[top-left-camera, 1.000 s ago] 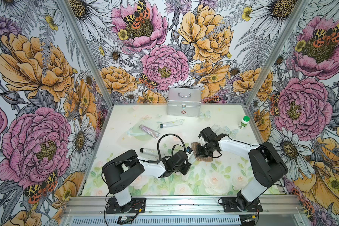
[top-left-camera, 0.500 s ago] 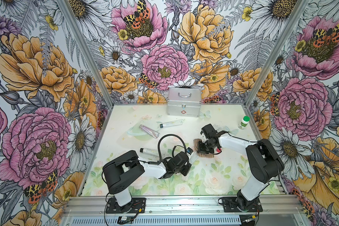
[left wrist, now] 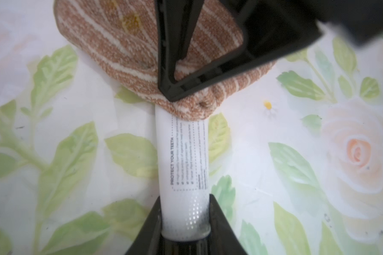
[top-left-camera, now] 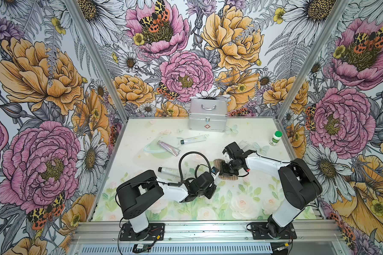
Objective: Wipe the surface of the toothpaste tube
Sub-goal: Wipe the dirt from the toothpaste tube.
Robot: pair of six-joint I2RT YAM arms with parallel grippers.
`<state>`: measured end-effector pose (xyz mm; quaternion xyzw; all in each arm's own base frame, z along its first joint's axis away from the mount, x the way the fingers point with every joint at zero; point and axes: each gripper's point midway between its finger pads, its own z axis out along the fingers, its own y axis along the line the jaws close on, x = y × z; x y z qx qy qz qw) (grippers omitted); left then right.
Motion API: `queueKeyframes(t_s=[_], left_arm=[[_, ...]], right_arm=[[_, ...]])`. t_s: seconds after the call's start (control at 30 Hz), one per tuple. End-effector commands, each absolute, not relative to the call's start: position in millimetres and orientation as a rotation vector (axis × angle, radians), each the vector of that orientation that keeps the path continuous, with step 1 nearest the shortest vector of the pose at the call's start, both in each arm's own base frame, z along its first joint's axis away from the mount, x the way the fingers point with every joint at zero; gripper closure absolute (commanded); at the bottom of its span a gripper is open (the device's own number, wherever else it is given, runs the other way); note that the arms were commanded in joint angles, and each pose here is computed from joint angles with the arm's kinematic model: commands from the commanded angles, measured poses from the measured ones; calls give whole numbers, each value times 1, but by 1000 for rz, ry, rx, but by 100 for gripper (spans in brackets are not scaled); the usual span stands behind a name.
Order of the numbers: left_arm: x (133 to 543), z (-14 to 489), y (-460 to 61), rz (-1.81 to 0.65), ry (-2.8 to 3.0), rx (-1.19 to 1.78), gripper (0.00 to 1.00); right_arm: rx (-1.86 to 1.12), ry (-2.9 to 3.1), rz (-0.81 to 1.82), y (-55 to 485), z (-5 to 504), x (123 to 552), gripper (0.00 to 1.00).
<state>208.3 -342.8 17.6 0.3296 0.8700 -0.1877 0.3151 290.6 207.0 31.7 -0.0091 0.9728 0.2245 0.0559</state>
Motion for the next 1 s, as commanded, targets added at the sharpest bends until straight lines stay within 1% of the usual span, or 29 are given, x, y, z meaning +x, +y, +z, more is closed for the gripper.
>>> queueKeyframes(t_s=[0.0, 0.1, 0.27, 0.47, 0.7, 0.83, 0.97], left_arm=[[190, -5, -324, -387, 2360, 926, 75], [187, -7, -324, -372, 2358, 932, 75], [186, -9, -324, -350, 2357, 940, 75], [189, -7, -326, -340, 2346, 947, 75], [191, -7, -328, -340, 2349, 948, 75], [191, -6, -330, -347, 2346, 947, 75], [191, -3, -327, -350, 2344, 937, 75]], right_arm=[[32, 3049, 444, 168, -4, 290, 100], [43, 3047, 425, 164, -5, 295, 100], [16, 3040, 528, 179, 5, 289, 100], [-55, 3044, 696, 207, 21, 262, 100], [-117, 3052, 760, 227, 25, 237, 100], [-115, 3079, 704, 221, 12, 238, 100], [-56, 3082, 557, 195, -3, 256, 100]])
